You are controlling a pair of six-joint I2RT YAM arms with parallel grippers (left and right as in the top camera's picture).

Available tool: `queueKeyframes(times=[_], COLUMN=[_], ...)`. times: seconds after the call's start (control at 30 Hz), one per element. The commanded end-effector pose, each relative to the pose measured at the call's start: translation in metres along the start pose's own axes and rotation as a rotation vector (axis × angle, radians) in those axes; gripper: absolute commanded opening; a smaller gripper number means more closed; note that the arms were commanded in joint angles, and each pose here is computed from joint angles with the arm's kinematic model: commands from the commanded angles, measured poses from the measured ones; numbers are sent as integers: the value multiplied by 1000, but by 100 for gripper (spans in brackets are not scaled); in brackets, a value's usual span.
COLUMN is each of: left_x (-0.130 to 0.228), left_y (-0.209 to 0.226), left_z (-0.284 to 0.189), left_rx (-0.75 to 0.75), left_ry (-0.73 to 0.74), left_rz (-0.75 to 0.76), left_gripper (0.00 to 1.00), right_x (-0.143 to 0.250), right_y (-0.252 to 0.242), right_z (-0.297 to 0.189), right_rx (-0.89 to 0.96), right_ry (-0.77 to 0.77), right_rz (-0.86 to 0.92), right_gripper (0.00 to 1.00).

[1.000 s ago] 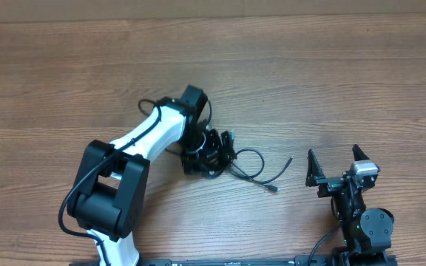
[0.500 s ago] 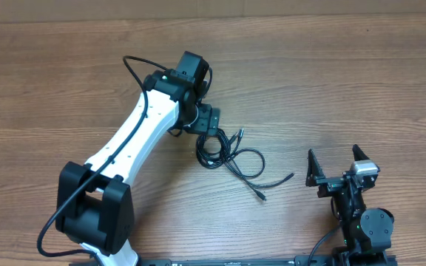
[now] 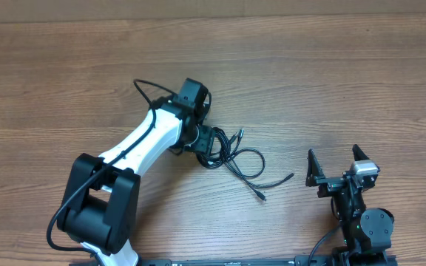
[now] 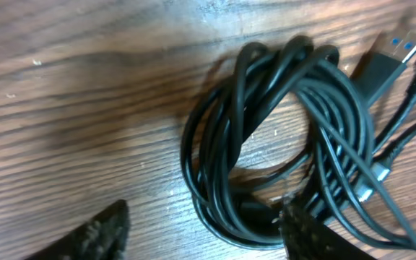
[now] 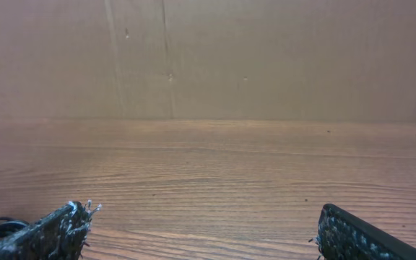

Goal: Untangle cables
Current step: 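Grasp the black cable bundle with the left gripper, then lift the cable bundle with the left gripper toward the center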

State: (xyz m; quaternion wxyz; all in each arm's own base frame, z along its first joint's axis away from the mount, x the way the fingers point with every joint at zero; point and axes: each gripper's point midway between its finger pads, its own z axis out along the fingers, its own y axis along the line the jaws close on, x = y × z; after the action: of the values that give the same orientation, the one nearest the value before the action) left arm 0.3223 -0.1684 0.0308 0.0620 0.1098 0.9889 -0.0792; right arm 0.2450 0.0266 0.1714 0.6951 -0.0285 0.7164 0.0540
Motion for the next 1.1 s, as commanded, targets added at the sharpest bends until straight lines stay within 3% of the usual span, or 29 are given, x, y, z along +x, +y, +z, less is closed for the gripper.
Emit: queueKeyframes(times=[0.0,0.1,0.27,0.5,0.8,1.07], left_x=[16,21,21,5,-42,-58], left_y=[-2,0,1,6,-6,-6], left_z=[15,21,23,-2,-90,-161], left_rx=[13,11,9,1,25,-6], left_ry=[34,40,34,31,-72,-235], left_rz=[-82,-125,-125,-143,-147,-84], left_gripper=[58,46,4,4,4,4], right_x=[1,1,1,1,1,1], right_y=[-2,-2,-2,-2,-2,-2], right_z=[0,0,0,0,0,0], right_rx=[9,9,9,9,9,9], right_ry=[-6,-6,-6,-6,-6,-6], right_rz=[1,1,1,1,1,1], right_gripper=[100,100,100,100,100,100])
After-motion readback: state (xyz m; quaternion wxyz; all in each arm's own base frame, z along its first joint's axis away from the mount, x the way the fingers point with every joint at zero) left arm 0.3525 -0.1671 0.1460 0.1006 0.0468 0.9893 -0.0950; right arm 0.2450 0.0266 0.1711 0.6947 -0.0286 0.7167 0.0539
